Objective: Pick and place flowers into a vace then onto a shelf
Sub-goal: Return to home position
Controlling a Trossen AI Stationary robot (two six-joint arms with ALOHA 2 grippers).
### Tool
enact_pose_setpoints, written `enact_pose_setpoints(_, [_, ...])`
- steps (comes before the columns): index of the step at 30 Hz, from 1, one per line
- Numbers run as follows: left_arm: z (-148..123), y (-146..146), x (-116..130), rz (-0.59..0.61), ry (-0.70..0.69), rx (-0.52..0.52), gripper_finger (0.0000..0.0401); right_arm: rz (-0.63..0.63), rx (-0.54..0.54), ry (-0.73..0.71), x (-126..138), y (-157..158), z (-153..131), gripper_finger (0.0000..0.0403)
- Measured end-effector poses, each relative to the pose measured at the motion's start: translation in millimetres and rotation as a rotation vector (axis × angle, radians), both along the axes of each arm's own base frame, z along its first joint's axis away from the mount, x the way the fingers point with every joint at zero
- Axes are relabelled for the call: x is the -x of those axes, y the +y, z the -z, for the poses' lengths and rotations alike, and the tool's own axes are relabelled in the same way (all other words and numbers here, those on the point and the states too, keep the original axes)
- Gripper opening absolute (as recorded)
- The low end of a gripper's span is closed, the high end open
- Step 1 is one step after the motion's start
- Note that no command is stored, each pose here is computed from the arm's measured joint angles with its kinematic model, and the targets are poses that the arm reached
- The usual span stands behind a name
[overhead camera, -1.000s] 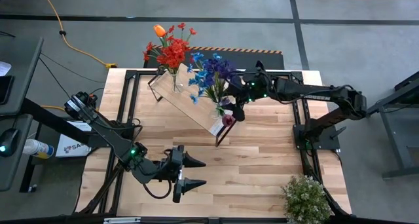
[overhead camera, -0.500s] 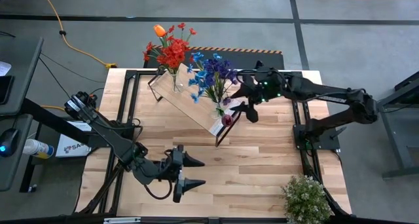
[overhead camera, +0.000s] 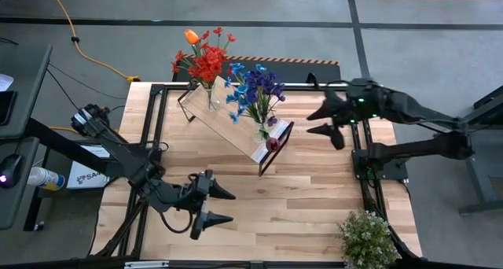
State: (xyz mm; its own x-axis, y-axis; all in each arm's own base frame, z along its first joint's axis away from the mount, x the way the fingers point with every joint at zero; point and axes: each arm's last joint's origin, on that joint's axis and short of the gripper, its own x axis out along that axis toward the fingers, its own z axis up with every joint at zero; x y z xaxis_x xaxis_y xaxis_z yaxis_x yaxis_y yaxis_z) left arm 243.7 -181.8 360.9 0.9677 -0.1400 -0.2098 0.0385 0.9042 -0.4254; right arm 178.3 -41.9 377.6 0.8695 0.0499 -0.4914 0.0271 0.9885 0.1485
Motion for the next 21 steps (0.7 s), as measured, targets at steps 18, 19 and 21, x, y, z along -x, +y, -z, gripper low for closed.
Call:
enact_pose_setpoints(18, [-29.9, 35.5, 50.0, 0.155, 0.058, 0.007, 0.0337, 0.155, 0.117, -0.148, 108.5, 25.7, -22.4, 0.0008])
enact_pose_setpoints(19, [-29.6, 37.3, 52.8, 0.17, 0.075, 0.001, 0.0337, 0.172, 0.114, -0.154, 113.4, 26.7, -22.4, 0.0014])
enact_pose_setpoints(21, [-26.9, 39.4, 57.4, 0.212, 0.121, -0.01, 0.0337, 0.202, 0.12, -0.173, 124.0, 28.9, -22.7, 0.0026])
